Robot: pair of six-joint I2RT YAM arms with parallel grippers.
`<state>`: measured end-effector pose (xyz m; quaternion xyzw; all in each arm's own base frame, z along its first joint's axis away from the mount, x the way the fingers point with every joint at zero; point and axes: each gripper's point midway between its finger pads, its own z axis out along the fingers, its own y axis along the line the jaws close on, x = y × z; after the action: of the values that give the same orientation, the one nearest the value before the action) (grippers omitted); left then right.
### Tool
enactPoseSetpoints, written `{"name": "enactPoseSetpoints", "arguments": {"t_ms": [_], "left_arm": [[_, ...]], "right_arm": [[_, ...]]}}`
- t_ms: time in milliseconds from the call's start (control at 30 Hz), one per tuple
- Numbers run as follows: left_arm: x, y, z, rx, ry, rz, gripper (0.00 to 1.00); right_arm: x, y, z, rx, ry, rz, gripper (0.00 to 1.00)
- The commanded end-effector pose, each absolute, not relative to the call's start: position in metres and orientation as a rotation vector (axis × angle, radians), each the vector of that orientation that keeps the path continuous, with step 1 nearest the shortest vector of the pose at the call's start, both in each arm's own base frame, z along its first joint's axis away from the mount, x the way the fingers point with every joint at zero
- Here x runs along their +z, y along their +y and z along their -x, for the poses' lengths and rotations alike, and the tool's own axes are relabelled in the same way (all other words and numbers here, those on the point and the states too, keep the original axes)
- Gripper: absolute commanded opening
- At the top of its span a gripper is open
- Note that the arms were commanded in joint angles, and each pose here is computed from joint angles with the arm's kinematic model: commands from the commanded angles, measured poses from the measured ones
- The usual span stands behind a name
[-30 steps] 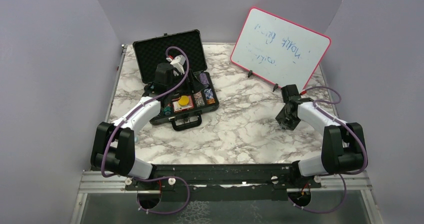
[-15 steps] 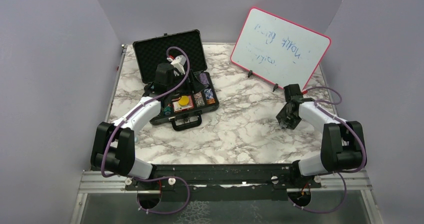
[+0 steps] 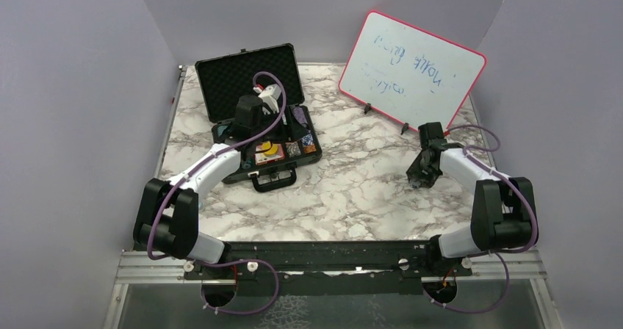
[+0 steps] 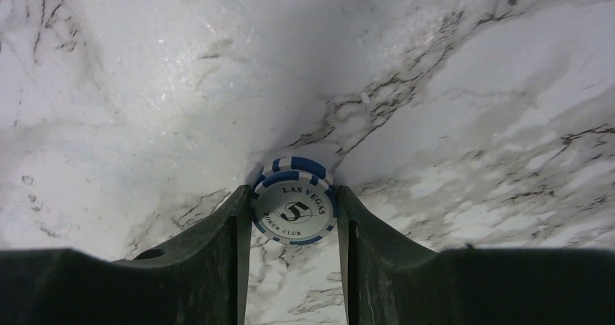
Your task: Pack up texas hold em set
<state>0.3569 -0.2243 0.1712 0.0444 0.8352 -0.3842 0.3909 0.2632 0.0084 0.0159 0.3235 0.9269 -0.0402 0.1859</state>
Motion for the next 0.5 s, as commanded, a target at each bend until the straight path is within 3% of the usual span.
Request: {"name": "enactPoseSetpoints", "arguments": {"t_ms": [0,300,467], "left_arm": [[0.175,-0.240,-0.351,-0.971,2.088,-0.170,0.61],[0.165,-0.276,-0.334,-1.058,2.053,-0.215,0.61],[0.152,-0.295,-0.326,-1.104,2.094,-0.222,0.61]], "right_arm": [[0.018,0.032,-0.254,0.047,2.666,-0.928,0.20],[0.035,0.070,-0.258,0.251,2.638,-0.963,0.19],[0.037,0.069,-0.264,0.193,2.607,-0.980,0.19]]}}
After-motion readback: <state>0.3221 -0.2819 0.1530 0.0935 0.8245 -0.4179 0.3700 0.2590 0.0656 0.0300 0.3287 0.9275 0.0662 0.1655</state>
